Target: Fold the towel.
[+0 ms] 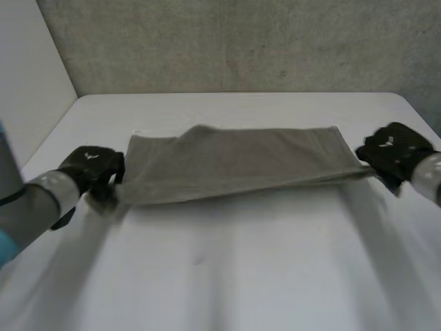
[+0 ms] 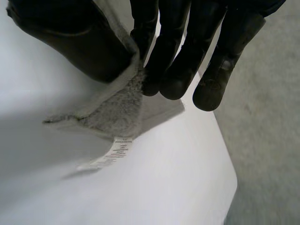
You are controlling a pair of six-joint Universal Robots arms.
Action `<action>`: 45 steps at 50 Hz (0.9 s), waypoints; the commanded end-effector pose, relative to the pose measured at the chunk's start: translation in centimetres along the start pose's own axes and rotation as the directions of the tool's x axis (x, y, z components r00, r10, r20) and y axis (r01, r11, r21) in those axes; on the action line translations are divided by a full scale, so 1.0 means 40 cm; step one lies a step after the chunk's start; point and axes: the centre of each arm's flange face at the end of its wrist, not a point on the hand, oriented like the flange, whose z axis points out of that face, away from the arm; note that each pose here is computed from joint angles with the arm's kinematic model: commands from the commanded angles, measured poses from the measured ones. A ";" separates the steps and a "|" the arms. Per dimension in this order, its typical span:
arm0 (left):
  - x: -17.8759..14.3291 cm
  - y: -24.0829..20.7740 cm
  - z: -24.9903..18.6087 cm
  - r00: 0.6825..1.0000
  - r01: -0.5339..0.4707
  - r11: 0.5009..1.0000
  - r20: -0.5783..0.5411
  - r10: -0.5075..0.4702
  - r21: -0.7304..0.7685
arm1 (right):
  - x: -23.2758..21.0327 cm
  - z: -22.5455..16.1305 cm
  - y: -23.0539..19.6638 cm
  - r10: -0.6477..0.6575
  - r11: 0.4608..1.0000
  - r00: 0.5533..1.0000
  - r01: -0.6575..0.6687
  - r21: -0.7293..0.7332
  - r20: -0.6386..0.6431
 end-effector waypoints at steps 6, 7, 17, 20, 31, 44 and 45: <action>0.057 -0.028 -0.224 0.994 -0.055 0.998 -0.097 0.054 -0.008 | 0.064 -0.199 0.008 -0.108 0.983 0.994 0.109 -0.147 0.013; 0.060 -0.031 -0.229 0.993 -0.055 0.998 -0.107 0.055 0.000 | 0.066 -0.198 0.005 -0.112 0.985 0.994 0.112 -0.132 0.008; 0.058 0.011 -0.136 0.987 -0.047 0.996 -0.156 0.035 -0.078 | 0.056 -0.078 0.064 -0.073 0.993 0.997 0.074 -0.092 0.005; 0.053 0.025 -0.087 0.985 -0.041 0.993 -0.172 0.022 -0.107 | 0.055 -0.029 0.077 -0.064 0.995 0.998 0.062 -0.084 -0.017; 0.025 0.044 0.079 0.988 -0.016 0.990 -0.151 -0.005 -0.137 | -0.002 0.175 0.083 -0.102 0.995 0.992 0.099 -0.032 -0.073; 0.021 0.039 0.203 0.996 -0.034 0.993 -0.086 0.024 -0.117 | -0.043 0.303 0.071 -0.150 0.988 0.978 0.155 0.026 -0.148; 0.021 0.039 0.203 0.996 -0.034 0.993 -0.086 0.024 -0.117 | -0.043 0.303 0.071 -0.150 0.988 0.978 0.155 0.026 -0.148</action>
